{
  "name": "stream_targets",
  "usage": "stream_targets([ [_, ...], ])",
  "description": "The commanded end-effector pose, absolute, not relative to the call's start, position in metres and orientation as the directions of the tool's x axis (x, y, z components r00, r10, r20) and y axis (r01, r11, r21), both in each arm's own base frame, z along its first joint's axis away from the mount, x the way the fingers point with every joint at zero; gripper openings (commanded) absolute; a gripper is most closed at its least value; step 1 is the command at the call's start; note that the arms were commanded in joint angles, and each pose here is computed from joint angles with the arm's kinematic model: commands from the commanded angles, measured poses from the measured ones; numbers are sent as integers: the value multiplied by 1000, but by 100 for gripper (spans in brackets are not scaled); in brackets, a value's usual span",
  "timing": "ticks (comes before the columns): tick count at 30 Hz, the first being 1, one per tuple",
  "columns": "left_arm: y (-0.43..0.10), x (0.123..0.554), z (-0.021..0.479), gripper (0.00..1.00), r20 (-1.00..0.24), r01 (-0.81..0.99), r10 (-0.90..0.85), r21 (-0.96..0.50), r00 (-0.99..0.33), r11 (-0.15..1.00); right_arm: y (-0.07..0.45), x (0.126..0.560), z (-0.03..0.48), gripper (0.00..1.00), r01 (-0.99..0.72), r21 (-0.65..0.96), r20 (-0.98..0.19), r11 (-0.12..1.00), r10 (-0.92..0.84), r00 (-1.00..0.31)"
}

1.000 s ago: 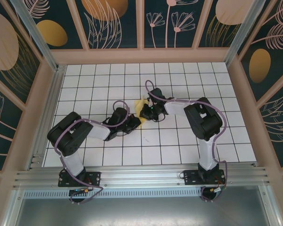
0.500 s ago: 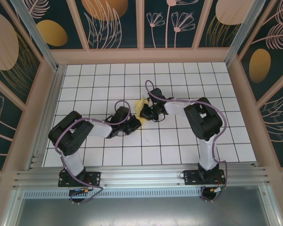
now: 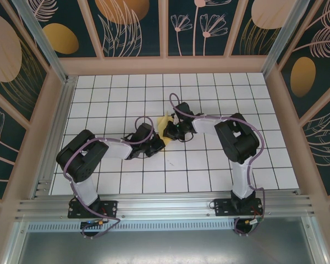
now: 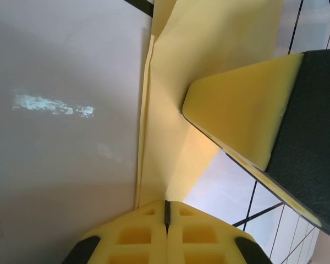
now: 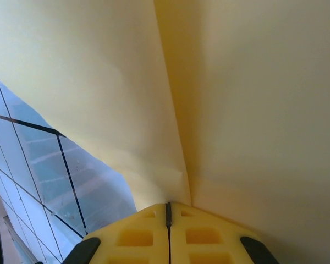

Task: Fold a paper plane with a square sheet of paper (pick it up from the middle)
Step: Fourth fold the wing at the center of the table.

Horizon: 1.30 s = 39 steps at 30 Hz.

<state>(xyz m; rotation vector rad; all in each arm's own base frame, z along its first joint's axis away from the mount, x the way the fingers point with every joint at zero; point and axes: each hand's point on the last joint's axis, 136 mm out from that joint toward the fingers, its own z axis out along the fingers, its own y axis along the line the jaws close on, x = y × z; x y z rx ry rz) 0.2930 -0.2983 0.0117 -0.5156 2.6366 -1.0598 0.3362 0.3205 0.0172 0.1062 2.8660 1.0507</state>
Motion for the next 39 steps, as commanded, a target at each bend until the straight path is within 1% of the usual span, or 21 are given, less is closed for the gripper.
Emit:
stream_targets([
  [1, -253, 247, -42, 0, -23, -338, -404, -502, -915, 796, 306, 353, -7, 7, 37, 603, -82, 797, 108, -991],
  [2, -252, 245, -43, 0, -20, -339, -402, -502, -915, 796, 298, 364, -6, 7, 59, 615, -80, 787, 136, -988],
  [5, -252, 244, -44, 0, -14, -340, -401, -501, -916, 796, 297, 371, -10, 7, 68, 627, -69, 776, 143, -987],
  [13, -250, 238, -49, 0, -1, -343, -396, -497, -918, 797, 285, 397, -3, 7, 79, 643, -100, 762, 186, -977],
  [21, -251, 236, -52, 0, 14, -352, -400, -504, -916, 789, 281, 422, 8, 9, 27, 599, -178, 800, 166, -970],
  [32, -250, 233, -52, 0, 18, -350, -397, -510, -918, 786, 278, 444, -9, 9, 17, 561, -192, 828, 151, -970],
  [35, -251, 233, -51, 0, 18, -349, -397, -515, -918, 783, 277, 456, 4, 9, 3, 564, -228, 826, 159, -961],
  [39, -252, 235, -49, 0, 12, -346, -399, -522, -917, 780, 283, 466, 55, 9, -77, 601, -316, 795, 148, -937],
])
